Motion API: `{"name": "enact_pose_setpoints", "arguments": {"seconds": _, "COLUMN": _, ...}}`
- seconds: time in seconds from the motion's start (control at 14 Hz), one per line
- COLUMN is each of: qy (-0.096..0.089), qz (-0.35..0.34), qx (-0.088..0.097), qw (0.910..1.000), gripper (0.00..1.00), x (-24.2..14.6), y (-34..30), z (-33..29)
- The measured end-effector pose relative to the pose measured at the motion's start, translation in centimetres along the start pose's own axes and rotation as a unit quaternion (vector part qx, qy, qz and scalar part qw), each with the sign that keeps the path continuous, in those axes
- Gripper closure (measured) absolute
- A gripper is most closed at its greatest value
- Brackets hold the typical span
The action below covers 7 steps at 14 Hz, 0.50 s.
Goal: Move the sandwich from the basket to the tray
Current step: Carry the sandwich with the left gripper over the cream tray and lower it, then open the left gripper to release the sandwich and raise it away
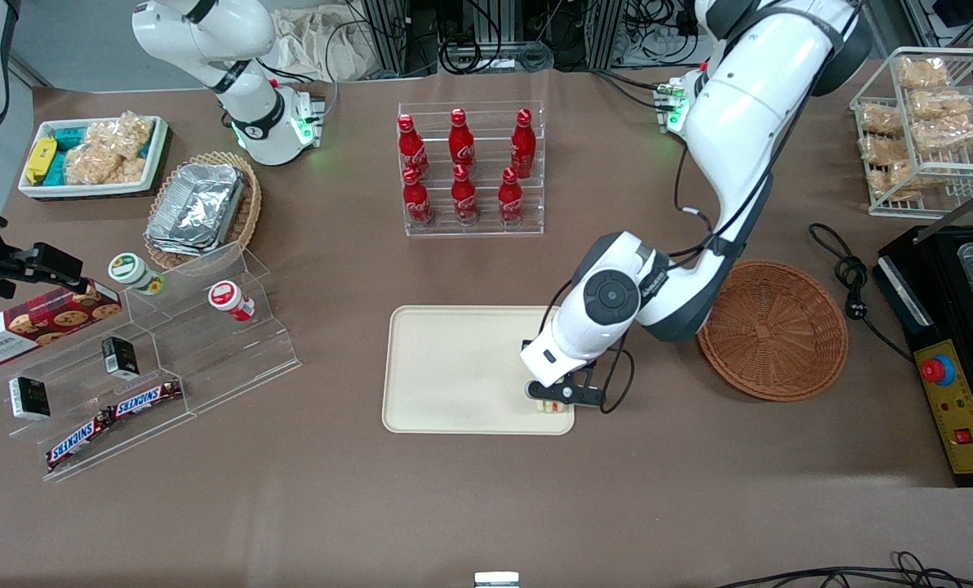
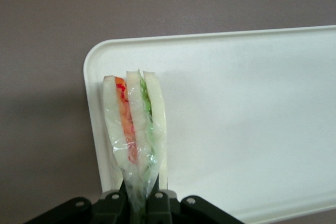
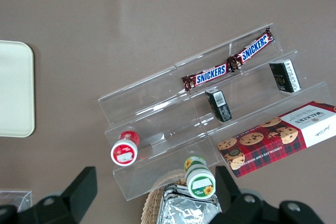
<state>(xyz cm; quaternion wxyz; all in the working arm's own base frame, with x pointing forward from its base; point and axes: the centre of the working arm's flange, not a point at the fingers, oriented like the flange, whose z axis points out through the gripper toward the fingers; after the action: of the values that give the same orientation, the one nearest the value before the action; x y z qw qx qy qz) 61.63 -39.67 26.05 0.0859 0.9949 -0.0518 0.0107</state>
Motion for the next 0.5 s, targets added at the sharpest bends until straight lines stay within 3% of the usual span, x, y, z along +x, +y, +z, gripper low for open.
{"name": "enact_pose_setpoints", "arguments": {"seconds": 0.07, "qy": -0.004, "qz": -0.001, "qx": 0.0, "qw": 1.0, "gripper": 0.81, "x": -0.1, "y": -0.1, "z": 0.8}}
{"name": "enact_pose_setpoints", "arguments": {"seconds": 0.36, "qy": 0.0, "qz": -0.016, "qx": -0.002, "qw": 0.9999, "gripper": 0.42, "x": 0.2, "y": 0.1, "z": 0.4}}
{"name": "enact_pose_setpoints", "arguments": {"seconds": 0.5, "qy": -0.01, "qz": -0.022, "qx": 0.008, "qw": 0.9997, "gripper": 0.22, "x": 0.3, "y": 0.1, "z": -0.9}}
